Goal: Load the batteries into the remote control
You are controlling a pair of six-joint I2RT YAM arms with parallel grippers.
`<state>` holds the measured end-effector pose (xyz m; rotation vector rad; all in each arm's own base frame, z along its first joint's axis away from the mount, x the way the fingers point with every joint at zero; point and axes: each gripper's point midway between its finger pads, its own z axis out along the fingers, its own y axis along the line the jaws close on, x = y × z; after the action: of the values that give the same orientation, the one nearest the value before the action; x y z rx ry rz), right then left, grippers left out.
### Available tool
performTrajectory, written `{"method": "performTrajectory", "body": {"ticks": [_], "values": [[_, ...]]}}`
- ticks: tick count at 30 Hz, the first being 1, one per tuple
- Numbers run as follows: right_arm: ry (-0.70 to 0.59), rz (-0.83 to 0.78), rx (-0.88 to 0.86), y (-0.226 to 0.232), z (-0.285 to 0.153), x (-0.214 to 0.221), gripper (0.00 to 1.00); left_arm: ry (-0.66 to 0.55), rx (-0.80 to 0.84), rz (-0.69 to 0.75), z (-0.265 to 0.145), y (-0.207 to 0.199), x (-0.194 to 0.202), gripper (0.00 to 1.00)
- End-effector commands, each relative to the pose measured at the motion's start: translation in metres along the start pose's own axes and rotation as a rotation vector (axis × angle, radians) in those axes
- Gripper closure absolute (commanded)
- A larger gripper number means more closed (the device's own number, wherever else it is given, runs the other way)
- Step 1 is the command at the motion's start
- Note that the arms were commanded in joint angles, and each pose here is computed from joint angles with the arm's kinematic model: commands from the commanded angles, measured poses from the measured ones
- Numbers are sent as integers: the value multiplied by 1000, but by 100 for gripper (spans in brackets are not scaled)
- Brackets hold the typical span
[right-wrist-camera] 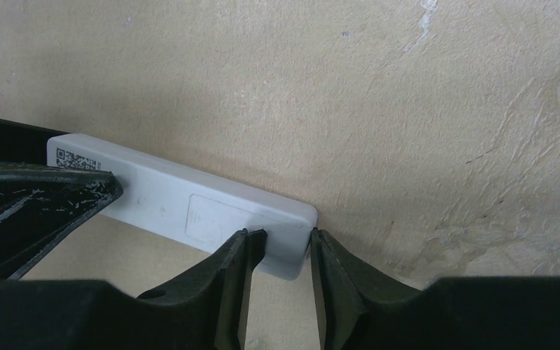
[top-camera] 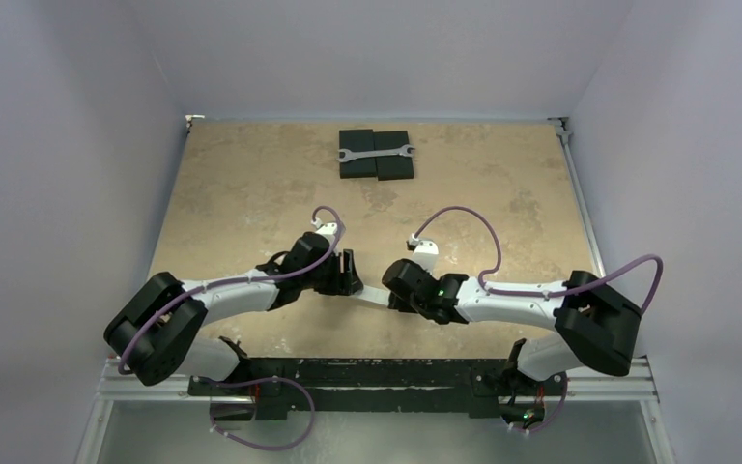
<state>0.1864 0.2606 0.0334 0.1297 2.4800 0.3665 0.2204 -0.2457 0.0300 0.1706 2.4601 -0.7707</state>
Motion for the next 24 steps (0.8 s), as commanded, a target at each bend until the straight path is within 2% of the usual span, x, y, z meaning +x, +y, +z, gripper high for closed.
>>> {"method": "performTrajectory", "body": {"ticks": [1,15,24], "values": [[16,-3,-26,11,5,6,58,76,12,16,4,-3,19,41],[-33,-33,-53,17,-16,-16,49,59,-43,31,7,5,13,40],[-72,-222,-106,23,-27,-30,34,33,-79,42,4,5,0,37]]}}
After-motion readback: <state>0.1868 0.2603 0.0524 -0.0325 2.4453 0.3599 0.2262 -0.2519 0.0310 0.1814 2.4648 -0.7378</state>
